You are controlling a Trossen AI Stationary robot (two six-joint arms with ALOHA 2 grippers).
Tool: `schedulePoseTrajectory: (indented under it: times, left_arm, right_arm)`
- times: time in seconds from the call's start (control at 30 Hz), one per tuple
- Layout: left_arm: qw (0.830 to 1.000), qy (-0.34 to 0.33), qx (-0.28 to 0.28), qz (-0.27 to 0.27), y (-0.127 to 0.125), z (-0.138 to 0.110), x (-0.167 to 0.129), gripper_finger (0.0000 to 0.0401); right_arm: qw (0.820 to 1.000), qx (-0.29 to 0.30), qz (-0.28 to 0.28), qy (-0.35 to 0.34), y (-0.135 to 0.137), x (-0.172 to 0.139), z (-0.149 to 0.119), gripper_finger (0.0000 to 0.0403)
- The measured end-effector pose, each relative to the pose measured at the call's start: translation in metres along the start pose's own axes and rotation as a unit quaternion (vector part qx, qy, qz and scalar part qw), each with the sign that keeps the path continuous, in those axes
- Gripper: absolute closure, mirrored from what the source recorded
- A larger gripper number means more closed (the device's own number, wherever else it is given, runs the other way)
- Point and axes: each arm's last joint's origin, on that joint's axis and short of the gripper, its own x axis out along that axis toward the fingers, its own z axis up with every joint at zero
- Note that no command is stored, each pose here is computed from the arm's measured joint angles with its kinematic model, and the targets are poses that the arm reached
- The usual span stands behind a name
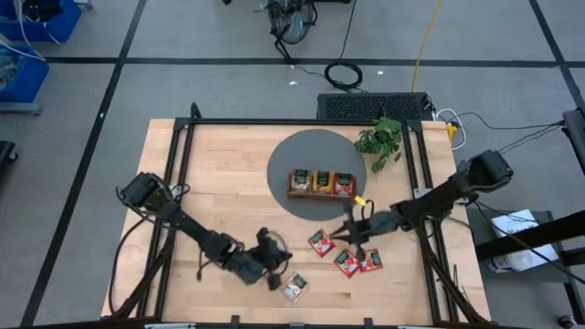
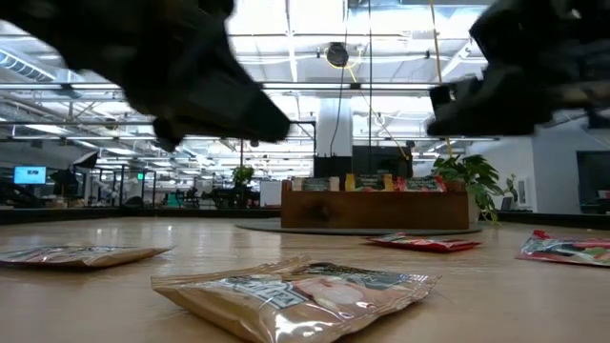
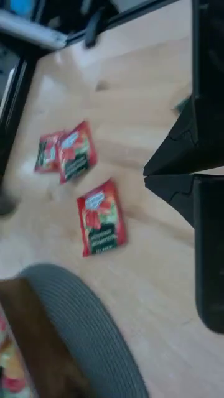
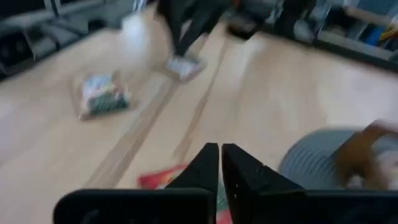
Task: Pick & Place Tea
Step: Put the red tea bag into the right section of the wooden organizer
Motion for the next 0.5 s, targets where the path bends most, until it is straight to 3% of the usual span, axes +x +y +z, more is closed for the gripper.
schedulePoseTrajectory:
  times: [0.17,0.37,0.5]
  left_arm:
    - [0.999,0.012,-0.039,0.001,0.013,0.023,0.035,0.0386]
    - [0.997,0.056,-0.025,0.039,0.022,0.047,0.076,0.0349]
    - [0.99,0.098,-0.087,0.046,0.026,0.055,0.09,0.0305]
  right_arm:
    - [0.999,-0.013,0.036,0.016,0.022,0.01,-0.011,0.0398]
    - [0.998,-0.029,0.06,0.016,0.042,0.028,-0.026,0.04]
    - [0.998,-0.041,0.032,0.035,0.045,0.04,-0.035,0.0399]
